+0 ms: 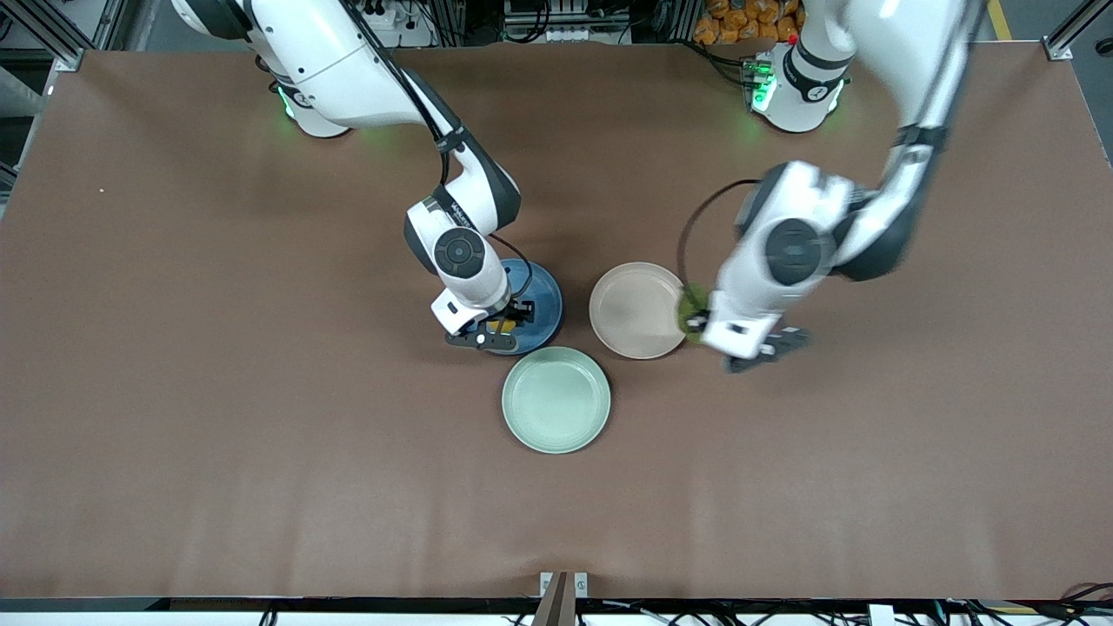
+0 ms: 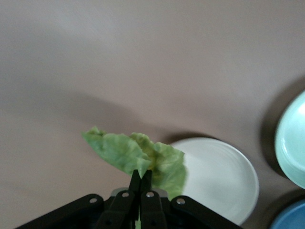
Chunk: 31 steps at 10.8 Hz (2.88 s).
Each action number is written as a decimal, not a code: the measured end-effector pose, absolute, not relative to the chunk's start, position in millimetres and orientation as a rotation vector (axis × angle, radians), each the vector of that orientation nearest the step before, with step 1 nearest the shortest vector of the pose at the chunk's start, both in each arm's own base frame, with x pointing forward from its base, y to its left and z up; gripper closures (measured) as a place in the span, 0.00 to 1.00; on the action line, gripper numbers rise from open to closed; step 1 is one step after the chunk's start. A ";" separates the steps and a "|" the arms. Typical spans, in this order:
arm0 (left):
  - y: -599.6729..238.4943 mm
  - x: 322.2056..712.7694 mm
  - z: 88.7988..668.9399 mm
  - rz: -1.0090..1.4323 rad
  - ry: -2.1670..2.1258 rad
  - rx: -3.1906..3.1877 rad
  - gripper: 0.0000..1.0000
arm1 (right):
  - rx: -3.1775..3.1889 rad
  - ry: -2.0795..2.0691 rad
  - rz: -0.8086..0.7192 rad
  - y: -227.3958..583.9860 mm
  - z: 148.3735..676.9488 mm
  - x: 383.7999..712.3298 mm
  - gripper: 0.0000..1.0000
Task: Pick lemon and lettuce from blue and beige plates
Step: 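Lift the lemon with the right gripper while the left gripper carries the lettuce away, then lower the lettuce onto the table and open the left gripper, then lower the lemon onto the table beside the plates with the right gripper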
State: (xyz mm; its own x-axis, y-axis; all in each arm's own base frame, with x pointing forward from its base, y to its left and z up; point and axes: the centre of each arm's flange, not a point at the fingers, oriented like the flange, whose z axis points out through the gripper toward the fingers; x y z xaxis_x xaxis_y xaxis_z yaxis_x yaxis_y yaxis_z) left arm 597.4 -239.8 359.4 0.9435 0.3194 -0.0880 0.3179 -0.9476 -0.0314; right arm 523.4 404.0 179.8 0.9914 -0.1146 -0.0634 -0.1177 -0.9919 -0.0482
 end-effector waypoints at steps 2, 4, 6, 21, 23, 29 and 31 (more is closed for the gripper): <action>-160.0 621.0 364.1 0.147 -0.382 -3.110 0.98 | -3.099 0.193 0.131 401.3 191.0 533.4 0.41; -84.7 632.6 345.6 0.199 -0.255 -3.130 0.98 | -3.120 0.191 0.205 389.2 221.4 559.4 0.41; -48.8 634.1 313.0 0.281 -0.225 -3.133 0.98 | -3.127 0.150 0.247 364.4 246.8 581.4 0.41; -41.3 608.5 538.9 -0.044 -0.237 -3.134 0.00 | -3.178 -0.086 0.398 68.3 276.8 650.9 0.41; -52.4 593.5 573.6 -0.124 -0.210 -3.133 0.00 | -3.188 -0.101 0.357 67.2 251.8 643.1 0.41; -59.5 573.8 602.3 -0.149 -0.190 -3.126 0.00 | -3.183 -0.040 0.101 31.3 188.5 612.9 0.41; -59.2 573.7 601.1 -0.145 -0.191 -3.125 0.00 | -3.180 -0.034 0.068 27.2 176.9 603.2 0.41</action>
